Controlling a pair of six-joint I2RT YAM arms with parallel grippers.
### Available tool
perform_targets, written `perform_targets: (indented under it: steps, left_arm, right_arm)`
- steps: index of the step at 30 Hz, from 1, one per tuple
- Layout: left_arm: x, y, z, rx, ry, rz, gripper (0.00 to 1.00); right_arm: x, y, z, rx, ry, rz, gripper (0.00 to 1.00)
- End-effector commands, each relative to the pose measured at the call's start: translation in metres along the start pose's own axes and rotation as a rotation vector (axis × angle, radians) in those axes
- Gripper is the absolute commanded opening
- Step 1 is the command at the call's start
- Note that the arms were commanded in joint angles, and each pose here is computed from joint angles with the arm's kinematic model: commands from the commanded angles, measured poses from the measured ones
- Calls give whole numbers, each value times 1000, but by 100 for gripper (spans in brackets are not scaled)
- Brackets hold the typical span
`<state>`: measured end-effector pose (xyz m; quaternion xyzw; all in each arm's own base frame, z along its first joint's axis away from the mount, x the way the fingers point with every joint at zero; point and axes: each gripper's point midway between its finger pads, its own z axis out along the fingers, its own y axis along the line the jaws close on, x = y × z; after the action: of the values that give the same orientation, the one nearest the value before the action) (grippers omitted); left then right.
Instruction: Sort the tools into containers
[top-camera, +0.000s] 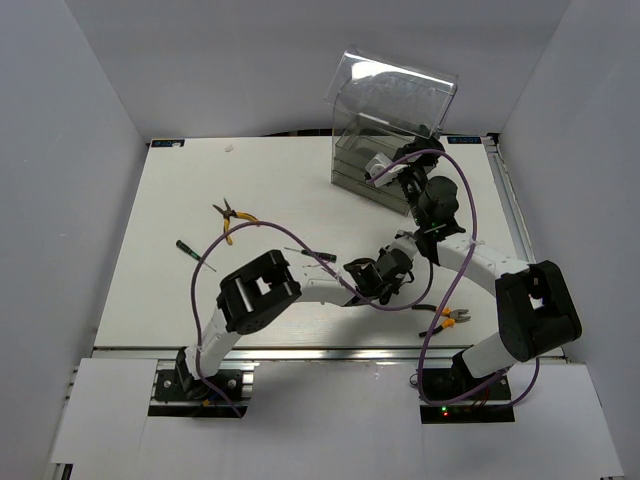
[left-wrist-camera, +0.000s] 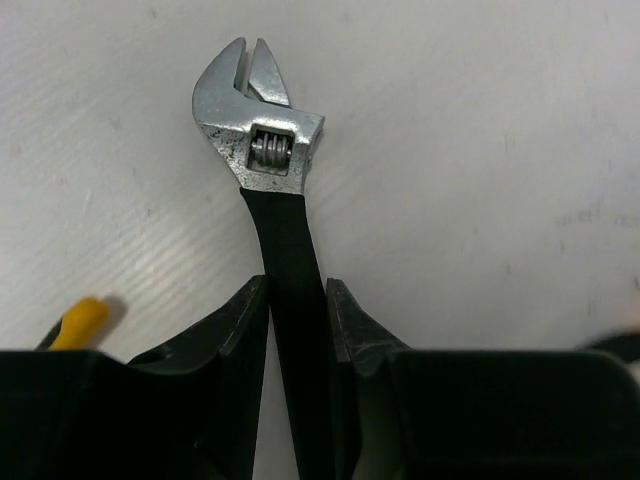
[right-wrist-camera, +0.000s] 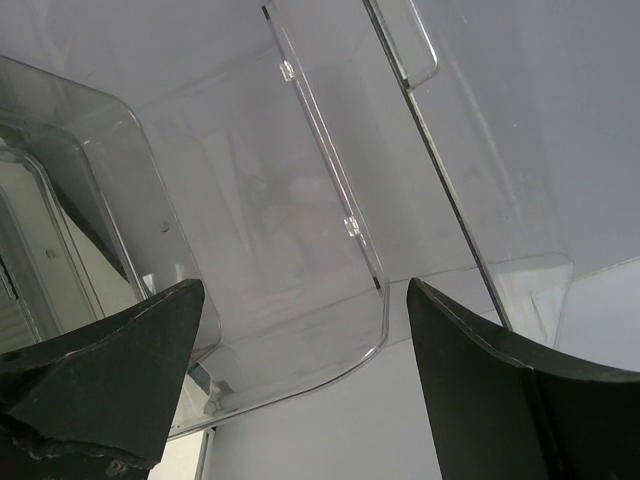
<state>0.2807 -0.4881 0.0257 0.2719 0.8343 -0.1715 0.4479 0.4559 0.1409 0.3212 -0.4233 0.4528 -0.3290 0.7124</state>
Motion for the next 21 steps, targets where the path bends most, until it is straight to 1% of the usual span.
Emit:
perform_targets:
  steps: [1, 2, 3, 6, 8, 9, 13, 16, 21]
  left_arm:
    - [34, 19, -38, 48, 197, 43, 0]
    - [27, 20, -43, 52, 176, 28, 0]
    - [7, 20, -53, 66, 129, 4, 0]
    - [-10, 25, -63, 94, 75, -61, 0]
    - [-39, 25, -71, 133, 4, -118, 0]
    - [-40, 25, -71, 135, -3, -128, 0]
    - [-68, 34, -78, 158, -61, -196, 0]
    - [-78, 42, -81, 162, -87, -233, 0]
    - [-75, 58, -79, 145, -83, -260, 0]
  right_arm:
    - [-7, -27, -4, 94, -6, 32, 89]
    - [-6, -27, -3, 92, -3, 33, 89]
    - [-6, -27, -3, 92, -3, 34, 89]
    - [-5, -26, -3, 90, 2, 30, 89]
    - [-4, -26, -4, 90, 5, 28, 89]
    - [-4, -26, -4, 90, 5, 27, 89]
    - [-3, -22, -4, 83, 8, 23, 89]
    - [-3, -23, -3, 85, 9, 25, 89]
    - [-2, -22, -3, 82, 15, 23, 89]
